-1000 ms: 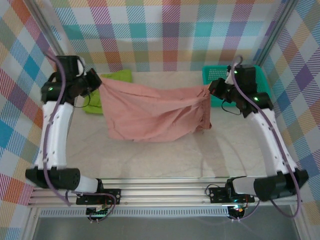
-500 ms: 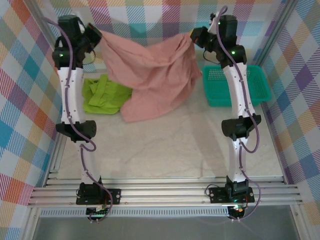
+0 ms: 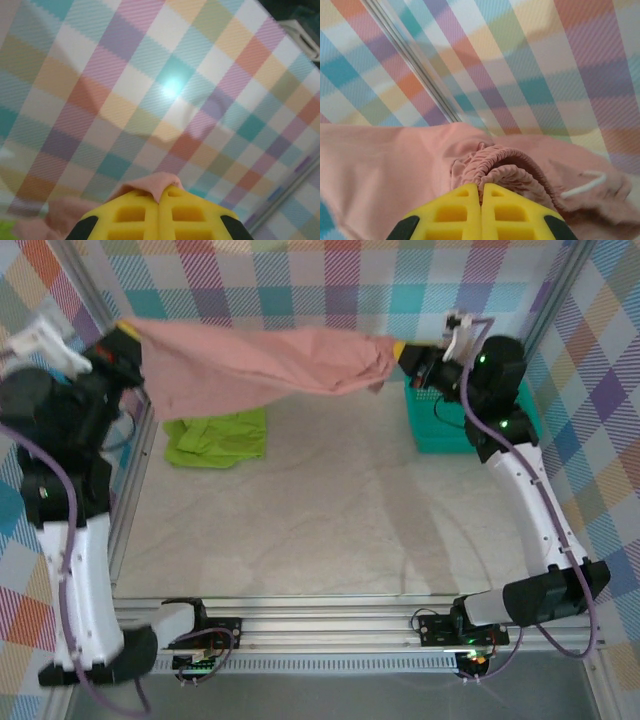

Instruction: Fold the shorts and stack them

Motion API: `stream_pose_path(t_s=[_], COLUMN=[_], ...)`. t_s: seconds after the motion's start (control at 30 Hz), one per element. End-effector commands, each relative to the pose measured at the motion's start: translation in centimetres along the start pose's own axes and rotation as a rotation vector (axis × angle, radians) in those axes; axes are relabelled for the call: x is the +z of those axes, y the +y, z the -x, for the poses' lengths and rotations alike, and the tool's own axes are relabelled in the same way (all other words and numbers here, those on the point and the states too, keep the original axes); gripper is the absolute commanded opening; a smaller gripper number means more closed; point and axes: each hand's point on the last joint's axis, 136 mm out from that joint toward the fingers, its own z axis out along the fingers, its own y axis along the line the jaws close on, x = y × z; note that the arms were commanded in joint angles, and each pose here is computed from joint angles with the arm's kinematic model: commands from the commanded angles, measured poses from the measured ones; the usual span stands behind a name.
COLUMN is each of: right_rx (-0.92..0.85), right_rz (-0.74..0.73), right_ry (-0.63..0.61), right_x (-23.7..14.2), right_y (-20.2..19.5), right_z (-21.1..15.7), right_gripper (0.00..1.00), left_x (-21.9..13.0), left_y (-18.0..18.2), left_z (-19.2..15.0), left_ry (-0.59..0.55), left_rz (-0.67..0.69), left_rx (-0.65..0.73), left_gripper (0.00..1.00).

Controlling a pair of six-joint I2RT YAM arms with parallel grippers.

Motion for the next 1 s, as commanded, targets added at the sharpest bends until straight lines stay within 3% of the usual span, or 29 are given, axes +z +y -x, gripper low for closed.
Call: stream_pose_path(t_s=[0.0,0.1,0.17,0.47,0.73,0.97], right_rx=[0.019,0.130,0.207,0.425,0.652,0.665], right_rz=[-0.049,-0.095,-0.134,-0.270,-0.574,-0.725], right_ry=[0.143,0.258,0.314,0.543,0.729,0.730], right_x=[1.1,-0.4,-1.7,-8.0,-14.6,-17.7], right_y=[-4.8,-6.7,-7.3,-5.5,-6.6,-7.3], right_z=[-8.1,-14.4,-17.6,-28.2,-35.9,-35.9], right_gripper=[0.00,0.00,0.00,0.00,0.00,0.00], left_x=[1.8,-1.1,-3.3,-11.3,-13.7,-13.0], left_y=[5.3,9.7,11.8,17.4,19.0,16.6], left_z=[-9.5,-16.9,-19.4,-23.7,-23.9,-19.0], left_ry=[0.168,0.299,0.343,0.443,0.490,0.399], left_rz=[0.041,0.156,0.237,0.540,0.666,0.620], left_rx=[0.004,-0.042,-0.053,-0.075,-0.028,0.065], left_gripper=[0.00,0.00,0.00,0.00,0.00,0.00])
